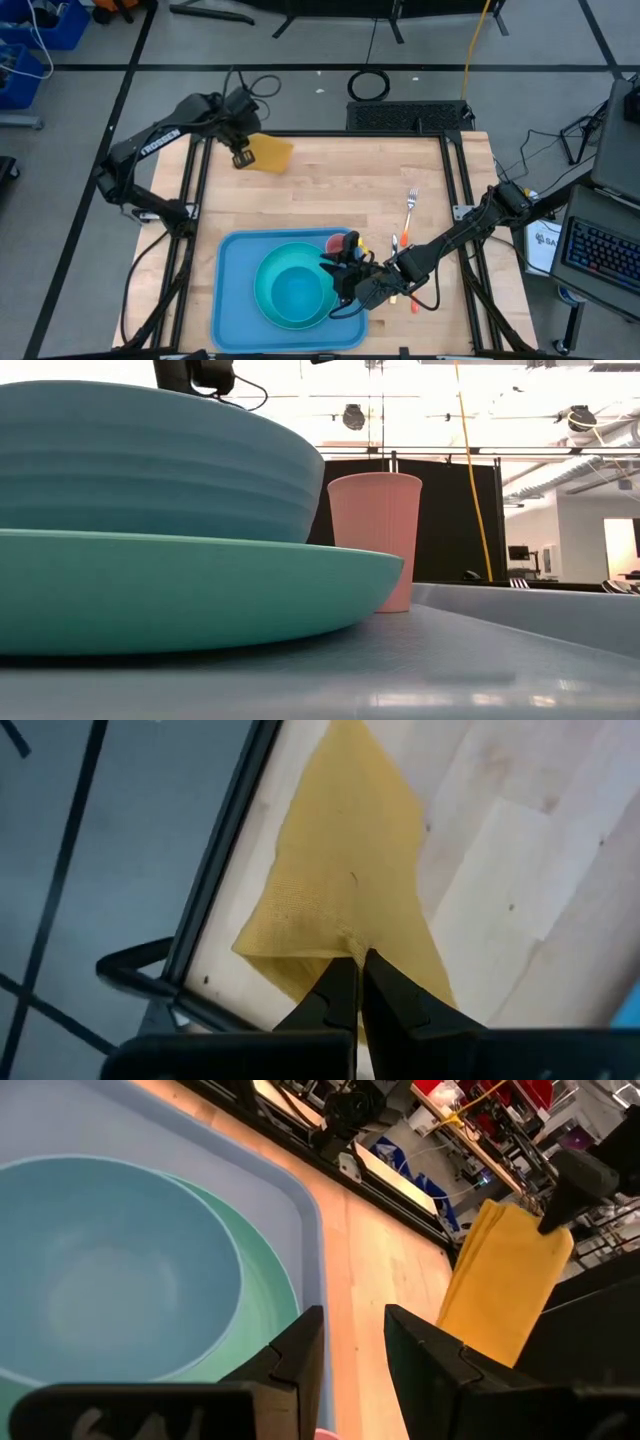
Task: Set up tray
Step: Put the yellow table napkin to the left of the green plate on the blue tray
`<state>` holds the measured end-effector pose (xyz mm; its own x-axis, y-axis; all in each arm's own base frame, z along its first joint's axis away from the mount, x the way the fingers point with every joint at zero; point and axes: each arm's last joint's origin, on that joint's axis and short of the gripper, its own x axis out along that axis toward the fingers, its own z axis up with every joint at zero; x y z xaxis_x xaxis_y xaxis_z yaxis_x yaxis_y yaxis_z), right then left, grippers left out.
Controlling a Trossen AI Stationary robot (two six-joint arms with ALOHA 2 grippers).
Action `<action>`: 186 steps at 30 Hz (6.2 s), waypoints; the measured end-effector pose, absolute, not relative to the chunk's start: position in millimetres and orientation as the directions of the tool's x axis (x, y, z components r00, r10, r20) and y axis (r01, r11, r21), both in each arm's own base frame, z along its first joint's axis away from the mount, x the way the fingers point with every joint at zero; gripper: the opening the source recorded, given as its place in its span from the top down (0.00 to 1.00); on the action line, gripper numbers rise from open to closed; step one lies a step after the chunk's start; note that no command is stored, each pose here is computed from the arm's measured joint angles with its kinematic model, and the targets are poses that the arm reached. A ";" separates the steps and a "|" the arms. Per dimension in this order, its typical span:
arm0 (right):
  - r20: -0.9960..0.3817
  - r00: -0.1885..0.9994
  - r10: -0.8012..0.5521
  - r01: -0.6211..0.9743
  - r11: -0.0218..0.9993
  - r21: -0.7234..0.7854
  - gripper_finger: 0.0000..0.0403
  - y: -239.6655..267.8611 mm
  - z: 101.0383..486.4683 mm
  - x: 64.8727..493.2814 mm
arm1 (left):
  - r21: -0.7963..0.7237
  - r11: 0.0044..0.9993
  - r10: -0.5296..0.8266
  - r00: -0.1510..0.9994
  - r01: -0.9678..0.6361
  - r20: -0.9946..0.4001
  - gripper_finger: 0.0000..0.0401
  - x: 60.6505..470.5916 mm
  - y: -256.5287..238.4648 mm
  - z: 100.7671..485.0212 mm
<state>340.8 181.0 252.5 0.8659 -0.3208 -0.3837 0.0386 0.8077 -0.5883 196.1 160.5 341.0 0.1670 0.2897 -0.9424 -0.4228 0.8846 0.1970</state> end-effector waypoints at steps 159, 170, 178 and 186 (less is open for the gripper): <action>-0.371 0.887 -0.274 0.073 0.878 -0.473 0.75 179.0 256.2 345.5 | -0.264 0.964 -0.264 0.008 0.038 -0.964 0.70 208.6 -213.2 187.5; -0.371 0.887 -0.275 0.074 0.878 -0.473 0.75 178.7 256.2 345.7 | -0.254 0.966 -0.258 0.117 0.045 -0.959 0.70 199.0 -200.3 218.1; -0.371 0.886 -0.278 0.081 0.881 -0.467 0.75 177.5 256.2 346.3 | -0.237 0.971 -0.234 0.232 0.016 -0.944 0.70 198.9 -196.4 229.7; -0.372 0.886 -0.276 0.079 0.881 -0.466 0.75 177.6 256.2 346.3 | -0.282 0.957 -0.289 0.221 0.063 -0.931 0.70 209.2 -212.3 213.3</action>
